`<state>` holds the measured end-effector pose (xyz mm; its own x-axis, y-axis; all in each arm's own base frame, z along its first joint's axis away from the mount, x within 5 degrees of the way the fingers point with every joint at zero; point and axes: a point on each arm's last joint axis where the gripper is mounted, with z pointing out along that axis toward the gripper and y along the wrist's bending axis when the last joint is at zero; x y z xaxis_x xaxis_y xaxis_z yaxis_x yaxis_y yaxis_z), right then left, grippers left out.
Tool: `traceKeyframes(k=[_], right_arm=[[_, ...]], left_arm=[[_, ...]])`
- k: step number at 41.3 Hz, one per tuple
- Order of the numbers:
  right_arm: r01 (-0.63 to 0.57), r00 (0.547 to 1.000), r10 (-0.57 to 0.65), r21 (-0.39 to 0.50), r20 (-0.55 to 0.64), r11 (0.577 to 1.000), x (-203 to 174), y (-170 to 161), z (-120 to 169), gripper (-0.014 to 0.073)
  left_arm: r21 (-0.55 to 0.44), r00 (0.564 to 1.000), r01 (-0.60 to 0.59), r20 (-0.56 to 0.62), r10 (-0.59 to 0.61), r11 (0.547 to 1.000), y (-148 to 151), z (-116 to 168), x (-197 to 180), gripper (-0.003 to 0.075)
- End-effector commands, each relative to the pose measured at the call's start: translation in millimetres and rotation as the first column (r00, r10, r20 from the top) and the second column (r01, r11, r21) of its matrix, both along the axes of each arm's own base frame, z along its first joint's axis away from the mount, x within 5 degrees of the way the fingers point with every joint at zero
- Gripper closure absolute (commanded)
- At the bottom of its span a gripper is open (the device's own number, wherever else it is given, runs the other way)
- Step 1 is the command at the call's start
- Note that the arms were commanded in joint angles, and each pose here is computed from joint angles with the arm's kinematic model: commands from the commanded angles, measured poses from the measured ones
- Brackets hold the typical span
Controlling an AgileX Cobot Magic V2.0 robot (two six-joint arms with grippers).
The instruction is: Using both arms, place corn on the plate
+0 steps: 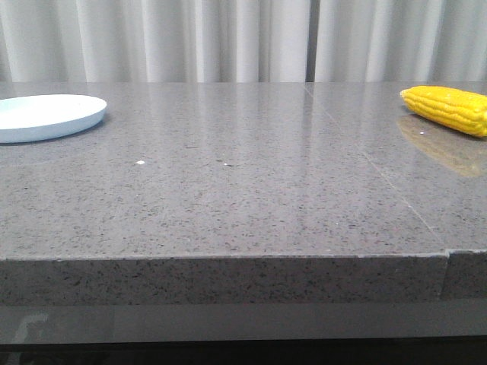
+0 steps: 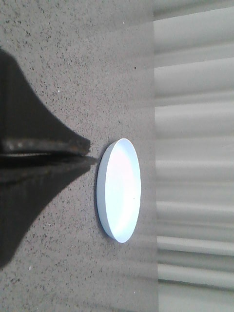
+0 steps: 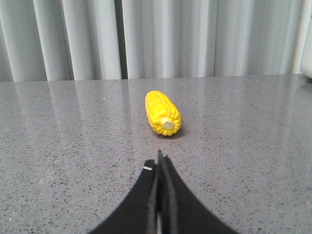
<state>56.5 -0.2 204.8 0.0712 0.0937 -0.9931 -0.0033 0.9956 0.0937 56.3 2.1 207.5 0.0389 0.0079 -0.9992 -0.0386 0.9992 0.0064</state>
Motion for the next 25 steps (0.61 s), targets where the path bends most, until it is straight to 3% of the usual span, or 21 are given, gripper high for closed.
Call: traceKeyframes(k=[1, 25], right_arm=[[0.012, 0.993, -0.010, -0.016, 0.118, 1.000, -3.0, -0.6, 14.1, 0.0663], [0.013, 0.991, -0.011, -0.016, 0.137, 1.000, -3.4, -0.7, 16.1, 0.0663]], left_arm=[[-0.009, 0.995, -0.004, 0.095, 0.005, 1.000, 0.3, 7.1, -2.1, 0.0741], [-0.009, 0.995, -0.004, 0.095, 0.005, 1.000, 0.3, 7.1, -2.1, 0.0740]])
